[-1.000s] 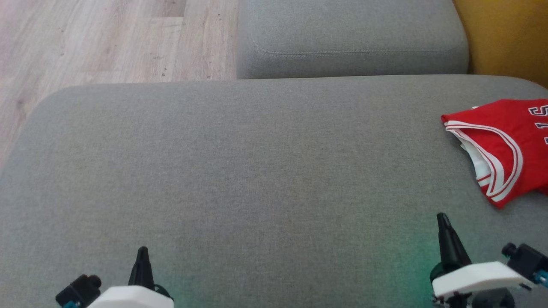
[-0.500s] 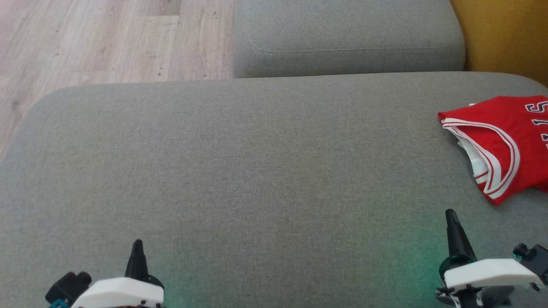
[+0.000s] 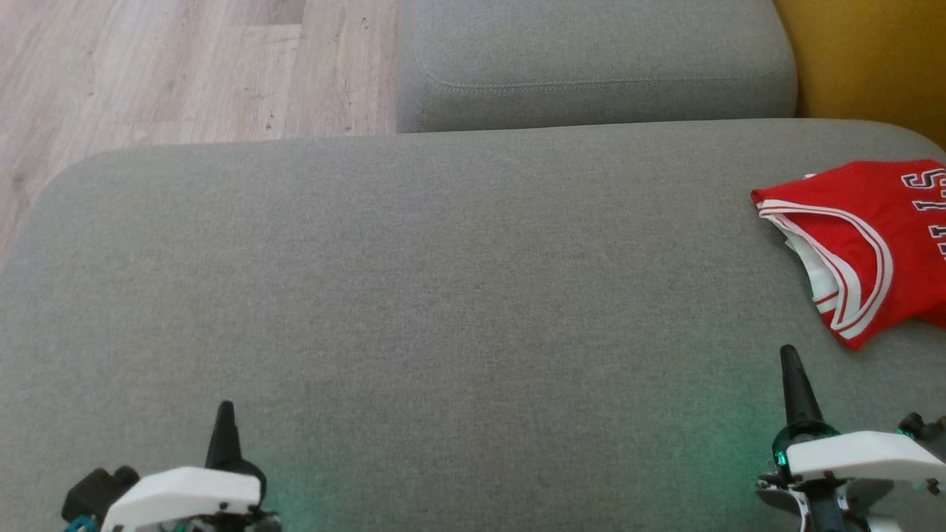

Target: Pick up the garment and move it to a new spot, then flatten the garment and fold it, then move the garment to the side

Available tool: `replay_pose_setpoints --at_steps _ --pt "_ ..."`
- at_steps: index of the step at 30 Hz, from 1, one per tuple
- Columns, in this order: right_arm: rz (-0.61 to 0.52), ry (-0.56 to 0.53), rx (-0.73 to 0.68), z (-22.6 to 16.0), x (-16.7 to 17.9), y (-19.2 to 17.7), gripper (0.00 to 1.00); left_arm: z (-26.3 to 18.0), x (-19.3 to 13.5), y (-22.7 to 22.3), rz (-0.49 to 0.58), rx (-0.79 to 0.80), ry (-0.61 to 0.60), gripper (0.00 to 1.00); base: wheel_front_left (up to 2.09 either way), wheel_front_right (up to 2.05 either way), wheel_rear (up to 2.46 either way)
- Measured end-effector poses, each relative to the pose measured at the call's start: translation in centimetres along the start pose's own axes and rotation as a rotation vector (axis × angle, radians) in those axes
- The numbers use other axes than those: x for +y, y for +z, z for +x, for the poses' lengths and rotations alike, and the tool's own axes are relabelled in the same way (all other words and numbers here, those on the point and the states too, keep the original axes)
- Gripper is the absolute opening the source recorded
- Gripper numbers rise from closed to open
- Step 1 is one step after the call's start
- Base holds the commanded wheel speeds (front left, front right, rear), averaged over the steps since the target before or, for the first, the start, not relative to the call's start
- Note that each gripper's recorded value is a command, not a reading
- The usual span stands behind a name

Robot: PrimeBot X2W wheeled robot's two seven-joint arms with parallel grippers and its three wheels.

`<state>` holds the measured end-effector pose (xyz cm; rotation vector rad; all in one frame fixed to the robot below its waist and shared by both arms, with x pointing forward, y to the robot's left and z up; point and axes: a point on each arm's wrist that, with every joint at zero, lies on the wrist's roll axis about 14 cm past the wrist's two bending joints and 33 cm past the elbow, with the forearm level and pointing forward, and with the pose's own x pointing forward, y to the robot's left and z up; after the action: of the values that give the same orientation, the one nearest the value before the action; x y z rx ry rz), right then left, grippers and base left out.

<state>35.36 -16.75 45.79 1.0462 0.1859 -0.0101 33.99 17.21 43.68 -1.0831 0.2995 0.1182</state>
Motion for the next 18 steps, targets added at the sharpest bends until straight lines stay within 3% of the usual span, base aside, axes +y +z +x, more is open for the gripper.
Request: replay_pose_setpoints --at_steps 18 --pt "0.194 0.008 -0.046 0.6 0.1 1.6 0.00 0.8 -1.3 1.1 -0.173 -0.017 -0.063 0.00 0.00 0.00 0.00"
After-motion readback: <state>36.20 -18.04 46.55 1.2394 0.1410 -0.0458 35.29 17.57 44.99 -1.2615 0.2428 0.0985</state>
